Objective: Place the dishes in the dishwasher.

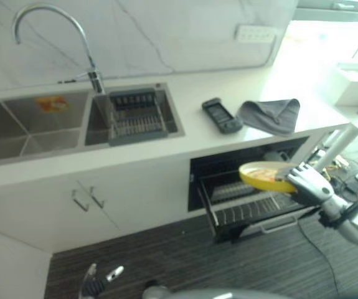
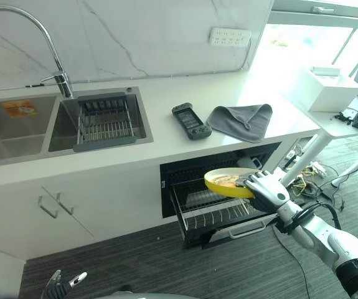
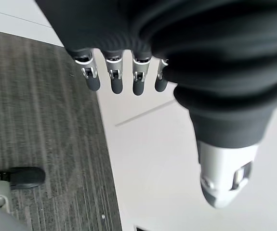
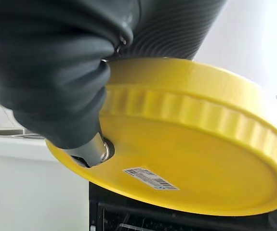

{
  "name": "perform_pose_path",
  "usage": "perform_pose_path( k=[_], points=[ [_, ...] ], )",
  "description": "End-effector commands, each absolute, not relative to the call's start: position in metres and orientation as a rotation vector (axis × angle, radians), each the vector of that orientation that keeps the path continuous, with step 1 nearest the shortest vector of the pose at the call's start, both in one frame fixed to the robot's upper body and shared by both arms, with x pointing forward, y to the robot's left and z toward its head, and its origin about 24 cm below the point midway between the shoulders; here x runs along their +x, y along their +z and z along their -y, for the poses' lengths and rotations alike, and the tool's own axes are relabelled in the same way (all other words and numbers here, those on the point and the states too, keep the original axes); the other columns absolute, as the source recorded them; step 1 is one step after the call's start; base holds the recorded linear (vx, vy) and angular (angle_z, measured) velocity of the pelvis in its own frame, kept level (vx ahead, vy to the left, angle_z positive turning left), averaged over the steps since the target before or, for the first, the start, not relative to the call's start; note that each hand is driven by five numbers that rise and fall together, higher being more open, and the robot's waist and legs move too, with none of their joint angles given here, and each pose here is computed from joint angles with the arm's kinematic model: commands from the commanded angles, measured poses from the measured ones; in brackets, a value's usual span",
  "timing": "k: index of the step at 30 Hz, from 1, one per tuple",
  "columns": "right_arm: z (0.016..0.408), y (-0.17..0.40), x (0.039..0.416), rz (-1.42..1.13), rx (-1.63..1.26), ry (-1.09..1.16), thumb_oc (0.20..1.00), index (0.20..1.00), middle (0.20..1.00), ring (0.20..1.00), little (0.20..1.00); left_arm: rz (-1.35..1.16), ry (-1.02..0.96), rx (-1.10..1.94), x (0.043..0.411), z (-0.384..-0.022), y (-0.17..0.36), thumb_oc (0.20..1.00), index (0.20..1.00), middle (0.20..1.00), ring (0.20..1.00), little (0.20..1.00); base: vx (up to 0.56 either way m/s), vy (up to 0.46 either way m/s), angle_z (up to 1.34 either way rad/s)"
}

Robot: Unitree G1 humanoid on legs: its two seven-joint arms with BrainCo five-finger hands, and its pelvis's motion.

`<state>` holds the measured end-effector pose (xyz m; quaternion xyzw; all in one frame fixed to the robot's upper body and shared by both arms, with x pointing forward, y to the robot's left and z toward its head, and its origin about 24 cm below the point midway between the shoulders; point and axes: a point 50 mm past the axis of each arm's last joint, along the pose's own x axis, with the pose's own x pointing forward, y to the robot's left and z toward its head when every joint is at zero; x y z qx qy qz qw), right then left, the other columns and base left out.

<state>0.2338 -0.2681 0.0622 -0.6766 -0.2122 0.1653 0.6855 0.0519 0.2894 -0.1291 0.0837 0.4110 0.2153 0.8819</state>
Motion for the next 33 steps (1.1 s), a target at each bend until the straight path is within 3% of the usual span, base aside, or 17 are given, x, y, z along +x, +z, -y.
perform_pose_path(
  k=[1,13,21,33],
  points=[
    [0.256,0.083,0.258,0.614,-1.442,0.25,0.2,0.2,0.2,0.2,0.2,-0.776,0.441,0.189,0.081,-0.296,-0.122,1.0,1.0,1.0,1.0,1.0,0.04,-0.019,0.01],
    [0.268,0.065,0.27,0.412,-1.379,0.163,0.2,0.2,0.2,0.2,0.2,-0.826,0.424,0.268,0.072,-0.302,-0.121,1.0,1.0,1.0,1.0,1.0,0.06,-0.006,0.07],
    [0.272,0.1,0.302,0.432,-1.439,0.101,0.2,0.2,0.2,0.2,0.2,-0.813,0.452,0.274,0.082,-0.318,-0.113,1.0,1.0,1.0,1.0,1.0,-0.01,0.013,0.06],
    [0.291,0.128,0.317,0.378,-1.526,0.111,0.2,0.2,0.2,0.2,0.2,-0.827,0.452,0.205,0.078,-0.309,-0.116,1.0,1.0,1.0,1.0,1.0,0.02,0.072,-0.01]
  ],
)
